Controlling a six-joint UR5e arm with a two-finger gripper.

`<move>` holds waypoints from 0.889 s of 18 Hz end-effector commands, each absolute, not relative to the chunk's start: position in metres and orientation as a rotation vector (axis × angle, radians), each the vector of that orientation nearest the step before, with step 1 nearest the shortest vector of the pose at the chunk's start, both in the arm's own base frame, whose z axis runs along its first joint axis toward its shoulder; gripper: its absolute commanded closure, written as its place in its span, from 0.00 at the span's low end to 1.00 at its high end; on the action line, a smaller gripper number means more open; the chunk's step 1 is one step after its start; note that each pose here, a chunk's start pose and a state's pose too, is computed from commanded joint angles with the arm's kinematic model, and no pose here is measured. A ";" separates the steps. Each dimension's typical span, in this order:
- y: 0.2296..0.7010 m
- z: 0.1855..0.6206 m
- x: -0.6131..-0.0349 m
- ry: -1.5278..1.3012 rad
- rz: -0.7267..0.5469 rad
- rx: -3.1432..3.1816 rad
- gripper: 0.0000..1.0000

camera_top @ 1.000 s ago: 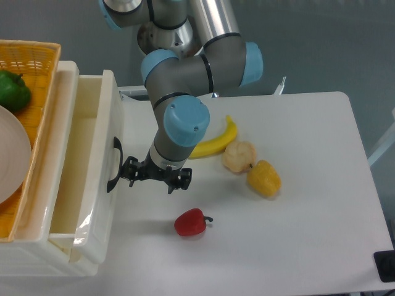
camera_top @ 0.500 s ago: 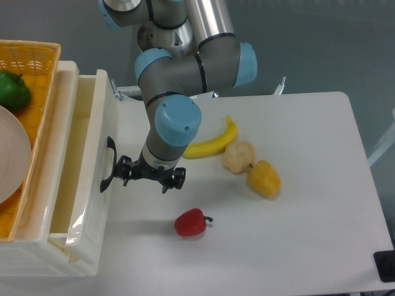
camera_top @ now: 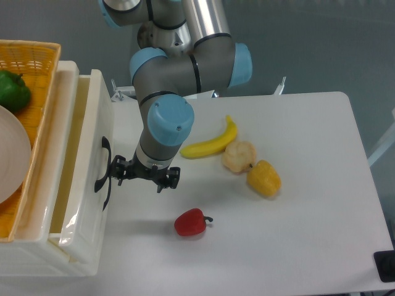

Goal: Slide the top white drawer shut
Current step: 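Push the white drawer front inward into the cabinet with the gripper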

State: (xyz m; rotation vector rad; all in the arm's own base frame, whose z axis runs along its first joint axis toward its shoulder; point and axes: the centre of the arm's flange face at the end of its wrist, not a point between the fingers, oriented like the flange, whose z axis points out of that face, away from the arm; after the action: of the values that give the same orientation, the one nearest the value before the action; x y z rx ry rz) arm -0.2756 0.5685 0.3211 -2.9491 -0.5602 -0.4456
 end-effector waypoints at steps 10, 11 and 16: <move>0.574 0.322 -0.269 -0.568 -0.444 -2.942 0.00; 0.575 0.323 -0.266 -0.566 -0.438 -2.938 0.00; 0.578 0.321 -0.263 -0.564 -0.439 -2.940 0.00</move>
State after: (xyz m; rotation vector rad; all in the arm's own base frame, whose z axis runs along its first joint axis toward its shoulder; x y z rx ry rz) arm -0.2634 0.5777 0.3211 -2.9398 -0.5635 -0.4394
